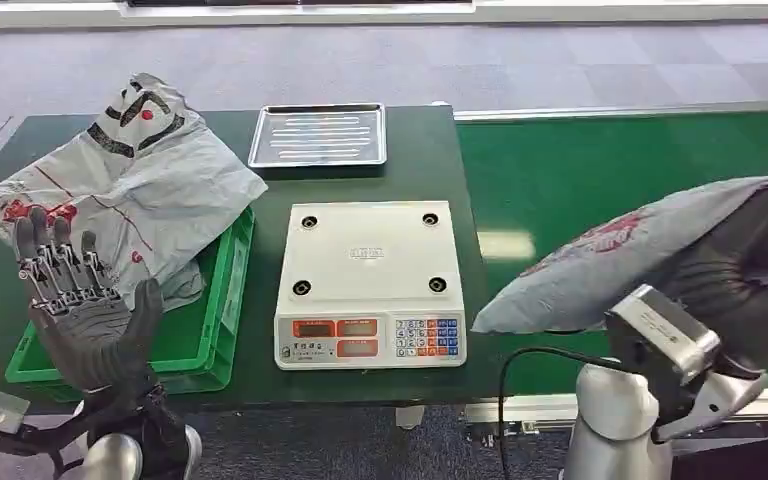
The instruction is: Moved the parcel from conveyor to table for the left to box.
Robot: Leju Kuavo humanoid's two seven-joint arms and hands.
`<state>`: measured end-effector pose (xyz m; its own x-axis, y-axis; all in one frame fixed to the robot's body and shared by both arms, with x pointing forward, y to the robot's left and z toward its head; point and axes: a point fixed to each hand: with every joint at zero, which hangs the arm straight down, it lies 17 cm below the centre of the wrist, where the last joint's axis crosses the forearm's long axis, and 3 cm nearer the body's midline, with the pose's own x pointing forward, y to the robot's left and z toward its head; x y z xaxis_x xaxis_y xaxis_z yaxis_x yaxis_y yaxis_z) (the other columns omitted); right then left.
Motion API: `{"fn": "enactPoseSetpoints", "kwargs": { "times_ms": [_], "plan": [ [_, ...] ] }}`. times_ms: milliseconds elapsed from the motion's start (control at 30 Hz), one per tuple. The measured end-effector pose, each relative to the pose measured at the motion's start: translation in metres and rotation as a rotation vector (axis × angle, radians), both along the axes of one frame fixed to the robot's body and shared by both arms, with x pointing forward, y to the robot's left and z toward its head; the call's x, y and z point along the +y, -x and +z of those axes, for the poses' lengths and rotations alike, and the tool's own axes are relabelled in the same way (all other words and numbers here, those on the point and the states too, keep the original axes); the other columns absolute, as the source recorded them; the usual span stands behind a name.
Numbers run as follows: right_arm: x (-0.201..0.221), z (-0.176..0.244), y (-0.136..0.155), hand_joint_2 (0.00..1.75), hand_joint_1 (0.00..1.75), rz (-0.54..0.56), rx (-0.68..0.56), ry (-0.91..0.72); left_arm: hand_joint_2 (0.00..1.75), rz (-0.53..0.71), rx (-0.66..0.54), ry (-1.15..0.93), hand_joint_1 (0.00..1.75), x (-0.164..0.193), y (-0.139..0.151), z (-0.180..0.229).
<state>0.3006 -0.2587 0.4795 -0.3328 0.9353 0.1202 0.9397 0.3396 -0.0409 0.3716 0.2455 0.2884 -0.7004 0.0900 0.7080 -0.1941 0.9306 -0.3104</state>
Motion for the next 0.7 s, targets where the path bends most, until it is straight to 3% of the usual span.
{"fn": "enactPoseSetpoints", "kwargs": {
  "times_ms": [100,200,267,400,700],
  "plan": [
    [0.034,-0.012,-0.029,1.75,1.75,0.099,0.046,0.045,1.75,0.016,0.001,0.042,0.0,0.003,-0.001,-0.001],
    [0.078,-0.043,-0.09,1.75,1.75,0.183,0.225,0.062,1.75,-0.025,-0.013,0.024,0.0,-0.009,-0.004,0.004],
    [0.122,-0.082,-0.146,1.75,1.75,0.241,0.415,0.079,1.75,-0.07,-0.017,0.011,0.0,-0.021,-0.01,0.006],
    [0.176,-0.126,-0.179,1.75,1.75,0.268,0.554,0.209,1.75,-0.094,-0.008,0.001,0.0,-0.031,-0.014,0.002],
    [0.216,-0.163,-0.213,1.75,1.75,0.293,0.696,0.284,1.75,-0.116,0.001,-0.008,0.0,-0.04,-0.018,-0.002]
  ]
}}
